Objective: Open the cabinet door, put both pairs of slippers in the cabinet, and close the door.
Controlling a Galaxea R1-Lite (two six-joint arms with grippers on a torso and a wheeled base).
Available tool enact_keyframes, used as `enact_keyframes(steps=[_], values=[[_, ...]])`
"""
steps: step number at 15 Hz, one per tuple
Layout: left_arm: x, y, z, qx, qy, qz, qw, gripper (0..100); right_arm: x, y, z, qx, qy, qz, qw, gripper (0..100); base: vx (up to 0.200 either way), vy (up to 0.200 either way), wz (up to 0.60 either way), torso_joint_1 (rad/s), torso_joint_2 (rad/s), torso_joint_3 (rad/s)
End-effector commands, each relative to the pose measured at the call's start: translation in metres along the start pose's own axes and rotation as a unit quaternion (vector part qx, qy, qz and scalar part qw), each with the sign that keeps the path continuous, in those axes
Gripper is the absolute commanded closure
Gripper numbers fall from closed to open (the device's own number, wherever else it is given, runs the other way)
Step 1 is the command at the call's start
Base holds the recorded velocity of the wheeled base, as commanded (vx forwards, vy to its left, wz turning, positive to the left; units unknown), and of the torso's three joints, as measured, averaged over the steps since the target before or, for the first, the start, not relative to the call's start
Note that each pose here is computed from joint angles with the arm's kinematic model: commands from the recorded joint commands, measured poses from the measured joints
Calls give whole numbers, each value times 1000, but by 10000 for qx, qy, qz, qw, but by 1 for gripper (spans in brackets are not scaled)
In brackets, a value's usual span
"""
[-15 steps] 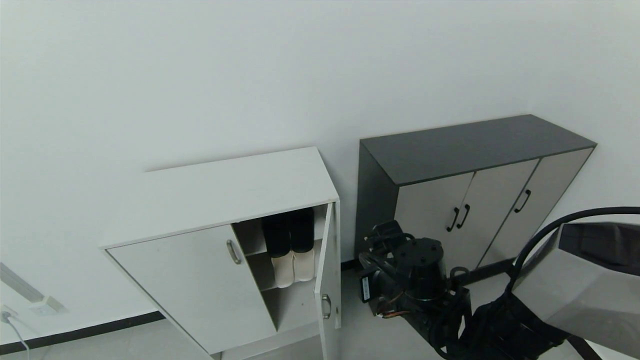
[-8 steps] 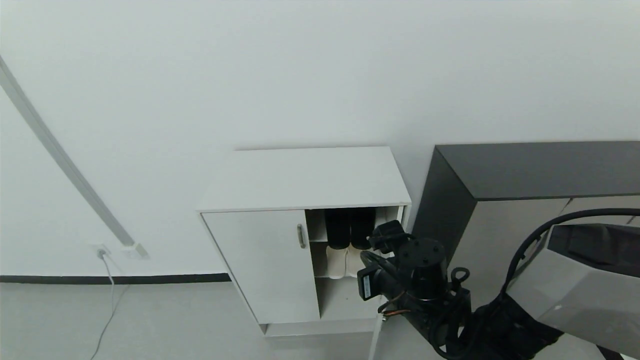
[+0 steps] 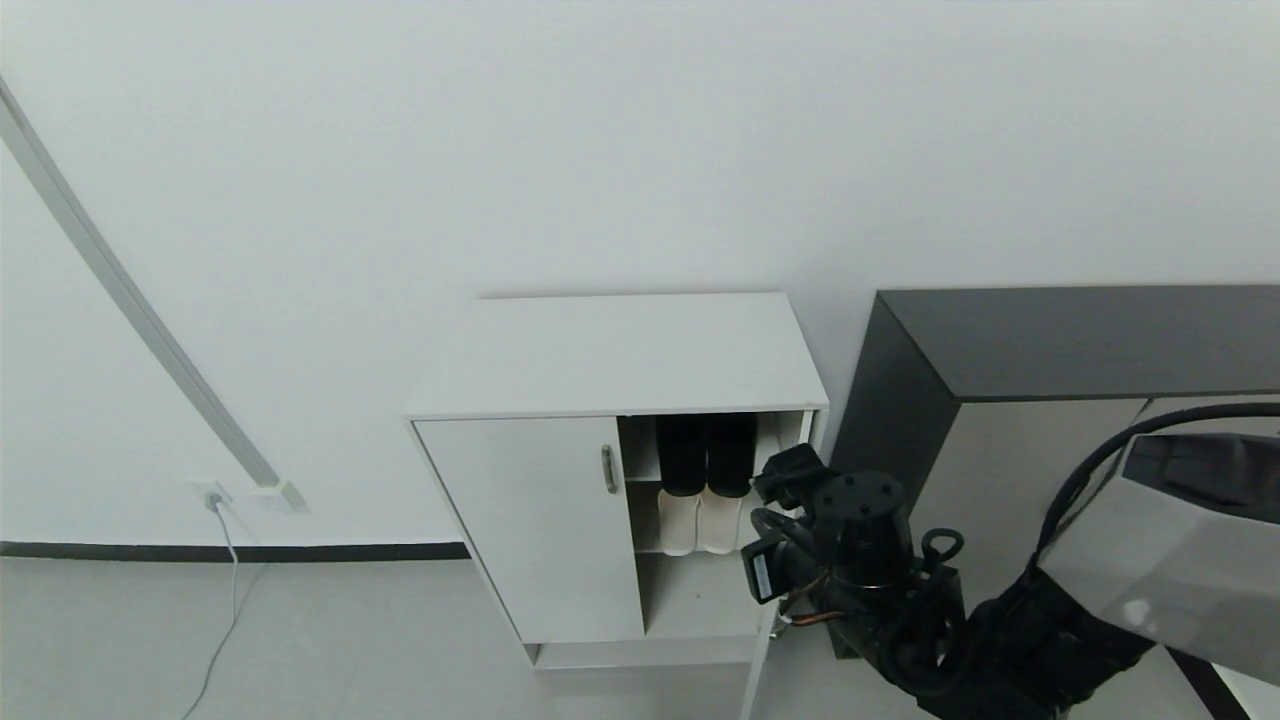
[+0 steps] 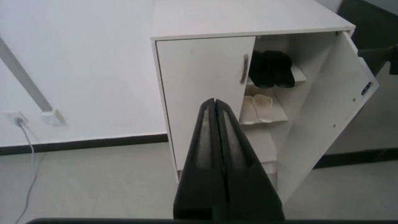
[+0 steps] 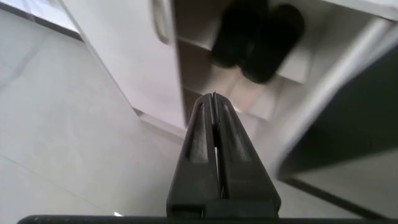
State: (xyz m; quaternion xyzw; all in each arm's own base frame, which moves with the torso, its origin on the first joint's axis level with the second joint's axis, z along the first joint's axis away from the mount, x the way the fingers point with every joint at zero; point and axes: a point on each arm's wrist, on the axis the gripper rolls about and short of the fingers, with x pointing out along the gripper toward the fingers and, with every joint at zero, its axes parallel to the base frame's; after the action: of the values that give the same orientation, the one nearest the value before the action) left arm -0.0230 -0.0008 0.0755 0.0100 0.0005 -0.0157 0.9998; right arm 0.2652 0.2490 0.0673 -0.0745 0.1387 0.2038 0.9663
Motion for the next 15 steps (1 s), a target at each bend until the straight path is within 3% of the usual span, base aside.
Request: enact_keyframes(steps=[1, 9, 13, 15], values=[[0, 0, 0, -1, 9, 4, 10000, 100, -9, -9, 7, -46, 84, -71, 9999, 100, 0, 0, 0, 0, 0, 0], [0, 0, 0, -1, 9, 4, 10000, 100, 8, -35, -15, -282, 946, -476, 9940, 100, 0, 0, 0, 0, 0, 0], [0, 0, 0, -1, 9, -4, 10000, 100, 28, -33, -36, -345, 1199, -500, 9909, 100, 0, 0, 0, 0, 0, 0], [0, 0, 0, -1, 9, -4, 10000, 100, 40, -22, -39, -181, 985, -395, 9942, 100, 0, 0, 0, 0, 0, 0]])
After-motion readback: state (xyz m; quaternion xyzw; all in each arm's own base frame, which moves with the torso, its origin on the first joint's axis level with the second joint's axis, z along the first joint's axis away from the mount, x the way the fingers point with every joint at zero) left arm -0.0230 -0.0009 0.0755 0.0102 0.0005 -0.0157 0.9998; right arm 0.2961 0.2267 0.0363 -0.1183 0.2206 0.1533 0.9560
